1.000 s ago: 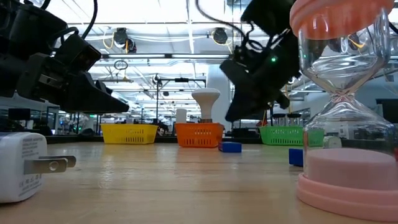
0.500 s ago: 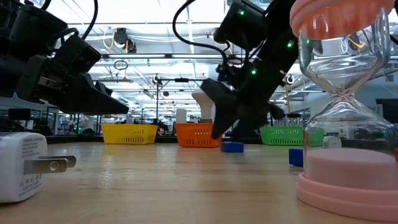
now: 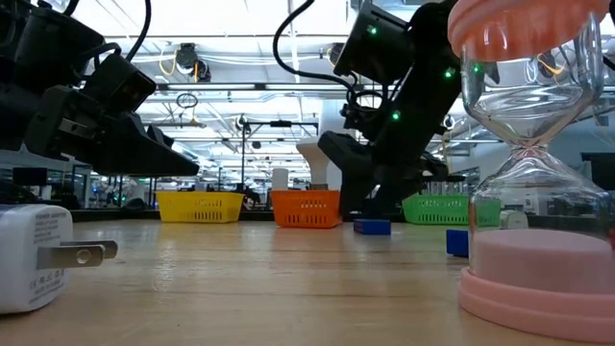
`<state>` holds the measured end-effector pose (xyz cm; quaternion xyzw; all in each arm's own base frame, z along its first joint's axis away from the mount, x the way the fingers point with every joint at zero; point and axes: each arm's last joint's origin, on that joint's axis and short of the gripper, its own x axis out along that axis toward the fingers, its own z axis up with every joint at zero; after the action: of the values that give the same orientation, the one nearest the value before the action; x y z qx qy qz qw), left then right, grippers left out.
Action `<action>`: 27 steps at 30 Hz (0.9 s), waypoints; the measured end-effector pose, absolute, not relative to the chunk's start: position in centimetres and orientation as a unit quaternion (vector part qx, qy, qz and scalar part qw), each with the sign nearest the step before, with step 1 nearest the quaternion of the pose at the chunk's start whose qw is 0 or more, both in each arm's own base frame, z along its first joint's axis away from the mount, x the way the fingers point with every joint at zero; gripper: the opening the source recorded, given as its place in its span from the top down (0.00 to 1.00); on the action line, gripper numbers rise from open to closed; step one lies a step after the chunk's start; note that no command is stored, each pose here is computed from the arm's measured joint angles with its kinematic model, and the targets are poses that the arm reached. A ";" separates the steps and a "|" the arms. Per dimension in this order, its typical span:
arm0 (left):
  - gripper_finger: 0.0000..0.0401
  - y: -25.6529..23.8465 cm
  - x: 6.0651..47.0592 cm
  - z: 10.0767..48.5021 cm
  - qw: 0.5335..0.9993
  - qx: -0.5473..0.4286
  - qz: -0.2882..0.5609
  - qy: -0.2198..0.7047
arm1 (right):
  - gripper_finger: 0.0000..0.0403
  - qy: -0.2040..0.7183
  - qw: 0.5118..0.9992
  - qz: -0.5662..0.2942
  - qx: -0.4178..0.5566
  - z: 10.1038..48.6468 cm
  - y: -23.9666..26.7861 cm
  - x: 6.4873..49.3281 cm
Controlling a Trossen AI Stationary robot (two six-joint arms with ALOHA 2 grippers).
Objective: Pick & Place Office items
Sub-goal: Put the top blue digital clock into the yellow bin
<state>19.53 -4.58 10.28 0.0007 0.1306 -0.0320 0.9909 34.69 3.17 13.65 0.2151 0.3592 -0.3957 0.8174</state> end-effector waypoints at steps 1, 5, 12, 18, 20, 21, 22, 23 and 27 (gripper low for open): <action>0.90 -4.6 19.5 10.3 0.991 0.001 -0.032 0.130 | 0.38 0.359 0.817 -0.396 0.215 13.6 3.2 34.7; 0.90 -4.6 19.5 10.3 0.991 0.001 -0.032 0.130 | 0.38 0.365 0.805 -0.411 0.225 13.5 3.1 34.3; 0.90 -4.6 19.5 10.3 0.991 0.001 -0.032 0.130 | 0.38 0.368 0.793 -0.426 0.232 13.1 3.0 33.8; 0.90 -4.6 19.5 10.3 0.991 0.001 -0.032 0.130 | 0.38 0.368 0.792 -0.428 0.231 13.1 3.0 33.8; 0.90 -4.6 19.5 10.3 0.991 0.001 -0.032 0.130 | 0.38 0.366 0.793 -0.430 0.228 13.1 3.0 33.8; 0.90 -4.6 19.5 10.3 0.991 0.001 -0.032 0.130 | 0.38 0.366 0.793 -0.430 0.226 13.1 3.0 33.7; 0.90 -4.6 19.5 10.3 0.991 0.001 -0.032 0.130 | 0.38 0.368 0.794 -0.429 0.223 13.2 3.0 33.7; 0.90 -4.6 19.5 10.3 0.991 0.001 -0.032 0.130 | 0.38 0.368 0.796 -0.427 0.221 13.4 3.0 33.6; 0.90 -4.6 19.5 10.3 0.991 0.001 -0.032 0.130 | 0.38 0.360 0.801 -0.422 0.224 14.2 3.0 33.6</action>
<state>19.53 -4.58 10.28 0.0008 0.1304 -0.0318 0.9910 33.55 2.98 14.21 0.2244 0.3602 -0.4221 0.8010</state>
